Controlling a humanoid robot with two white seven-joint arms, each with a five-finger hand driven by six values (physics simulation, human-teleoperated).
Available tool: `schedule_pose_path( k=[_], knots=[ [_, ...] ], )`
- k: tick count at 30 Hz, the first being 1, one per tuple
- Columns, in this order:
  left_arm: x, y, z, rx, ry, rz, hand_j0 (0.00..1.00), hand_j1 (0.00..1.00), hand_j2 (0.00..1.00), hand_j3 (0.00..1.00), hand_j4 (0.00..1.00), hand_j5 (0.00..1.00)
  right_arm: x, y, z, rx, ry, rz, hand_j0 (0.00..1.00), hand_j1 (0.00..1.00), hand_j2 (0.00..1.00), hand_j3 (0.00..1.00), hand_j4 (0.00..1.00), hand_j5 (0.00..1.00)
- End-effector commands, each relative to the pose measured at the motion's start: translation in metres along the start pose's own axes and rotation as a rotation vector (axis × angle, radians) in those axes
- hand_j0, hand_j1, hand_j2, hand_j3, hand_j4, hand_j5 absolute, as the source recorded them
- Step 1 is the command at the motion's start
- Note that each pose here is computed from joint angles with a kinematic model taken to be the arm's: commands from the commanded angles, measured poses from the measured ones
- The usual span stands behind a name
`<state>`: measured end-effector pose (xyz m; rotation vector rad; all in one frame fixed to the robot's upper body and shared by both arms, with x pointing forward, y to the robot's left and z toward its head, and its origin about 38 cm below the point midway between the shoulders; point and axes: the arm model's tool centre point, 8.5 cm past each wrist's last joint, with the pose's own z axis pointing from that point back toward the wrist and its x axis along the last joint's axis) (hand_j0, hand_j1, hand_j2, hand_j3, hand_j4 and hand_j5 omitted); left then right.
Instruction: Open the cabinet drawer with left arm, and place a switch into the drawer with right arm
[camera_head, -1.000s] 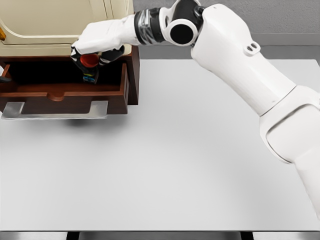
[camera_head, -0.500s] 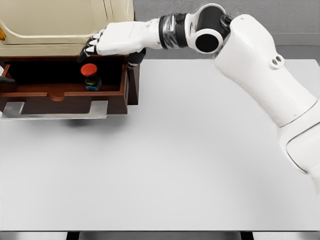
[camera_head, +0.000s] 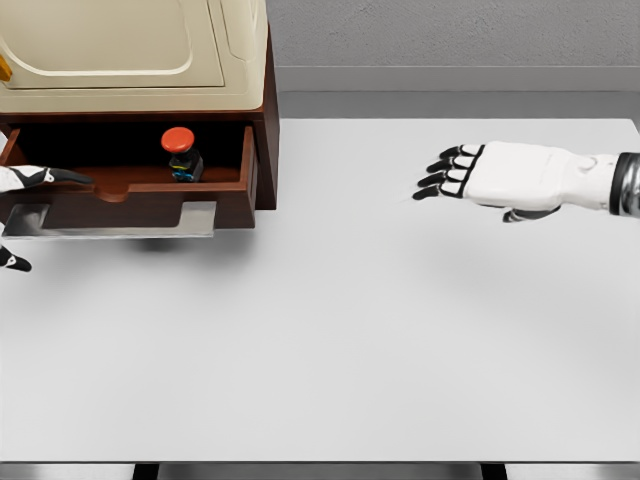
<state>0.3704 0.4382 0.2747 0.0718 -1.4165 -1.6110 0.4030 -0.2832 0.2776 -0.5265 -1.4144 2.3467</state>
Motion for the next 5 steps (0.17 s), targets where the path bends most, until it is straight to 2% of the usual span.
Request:
schedule_pose_path(
  k=[1,5],
  knots=[
    [-0.0001,0.0004,-0.0002,0.005,-0.002,0.006,1.00,1.00,1.00,1.00,1.00,1.00,-0.0015,-0.0011,0.0047,0.001,0.009,0.000,1.00,1.00,1.00,1.00,1.00,1.00],
    [-0.0008,0.0006,0.0004,0.007,0.000,0.008,1.00,1.00,1.00,1.00,1.00,1.00,-0.0015,-0.0011,0.0047,0.001,0.009,0.000,1.00,1.00,1.00,1.00,1.00,1.00]
  ],
)
